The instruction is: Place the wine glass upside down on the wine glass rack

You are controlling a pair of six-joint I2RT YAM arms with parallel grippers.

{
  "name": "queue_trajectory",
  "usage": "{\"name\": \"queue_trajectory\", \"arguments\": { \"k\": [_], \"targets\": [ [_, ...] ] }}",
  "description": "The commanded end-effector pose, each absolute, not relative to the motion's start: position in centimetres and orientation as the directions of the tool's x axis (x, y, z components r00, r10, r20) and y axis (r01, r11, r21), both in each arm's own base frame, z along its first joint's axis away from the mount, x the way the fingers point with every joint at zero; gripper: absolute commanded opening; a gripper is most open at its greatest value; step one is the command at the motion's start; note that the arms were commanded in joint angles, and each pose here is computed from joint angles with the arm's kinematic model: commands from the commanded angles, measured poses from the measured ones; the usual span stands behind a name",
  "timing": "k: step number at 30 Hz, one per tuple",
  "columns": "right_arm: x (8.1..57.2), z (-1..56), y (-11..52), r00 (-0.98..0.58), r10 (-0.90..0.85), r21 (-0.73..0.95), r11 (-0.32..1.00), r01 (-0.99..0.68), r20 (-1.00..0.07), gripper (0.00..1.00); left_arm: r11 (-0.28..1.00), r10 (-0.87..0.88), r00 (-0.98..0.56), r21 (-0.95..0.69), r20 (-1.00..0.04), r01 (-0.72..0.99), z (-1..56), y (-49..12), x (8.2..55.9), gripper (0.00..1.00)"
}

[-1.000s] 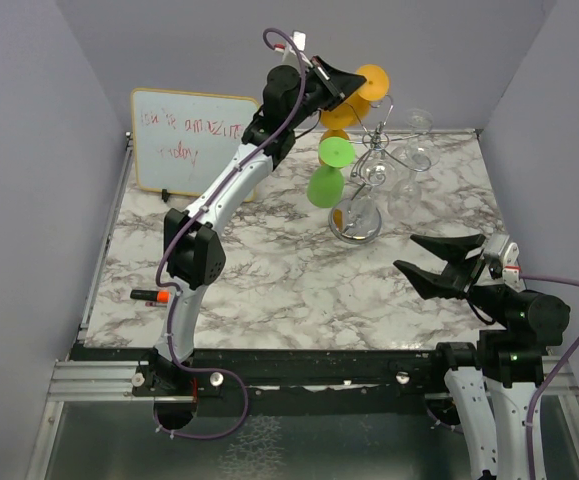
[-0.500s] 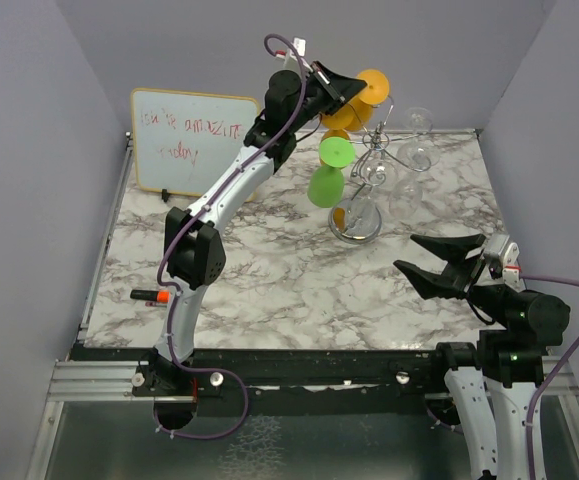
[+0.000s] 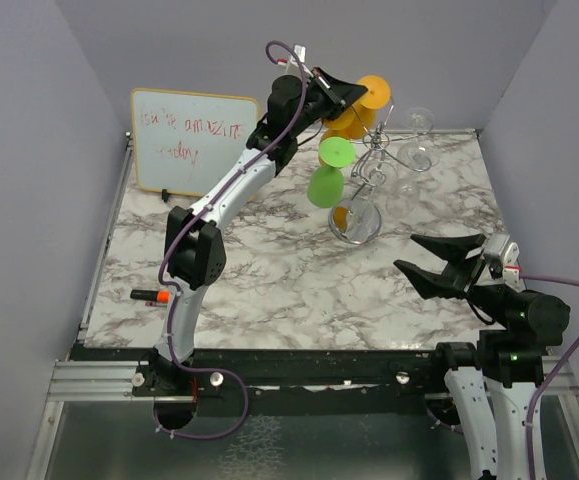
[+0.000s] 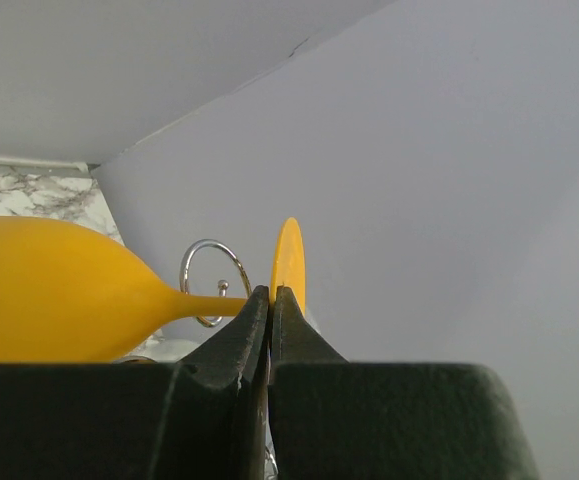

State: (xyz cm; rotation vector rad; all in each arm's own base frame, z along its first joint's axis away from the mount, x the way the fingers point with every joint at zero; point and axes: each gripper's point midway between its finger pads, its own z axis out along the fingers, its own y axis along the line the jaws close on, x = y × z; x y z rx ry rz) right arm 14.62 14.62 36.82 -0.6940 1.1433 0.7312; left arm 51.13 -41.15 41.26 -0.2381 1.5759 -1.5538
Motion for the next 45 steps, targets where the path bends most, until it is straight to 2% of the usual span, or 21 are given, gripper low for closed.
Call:
{"name": "queue_trajectory", "arguments": {
  "k": [1,14,25,45],
  "targets": [
    [14.6,36.8,14.5,0.241,0.162,-0.1,0.595,-0.798,-0.957,0.61,0.144,-0.669,-0.623,-0.893,-0.406,0.427,42.4,-41.7,49.9,0.0],
    [14.5,36.9,14.5,0.241,0.165,-0.098,0.596,-0.797,-0.956,0.61,0.108,-0.646,-0.664,-0.907,-0.376,0.408,43.2,-42.5,47.9,0.0],
    [14.5,36.9,14.4,0.243,0.166,-0.099,0.599,-0.795,-0.956,0.61,0.103,-0.637,-0.657,-0.889,-0.403,0.445,44.4,-43.2,46.5,0.0],
    [14.6,36.7,14.4,0.246,0.16,-0.102,0.605,-0.79,-0.956,0.61,0.095,-0.645,-0.628,-0.861,-0.436,0.499,46.1,-44.6,47.4,0.0]
  ]
}}
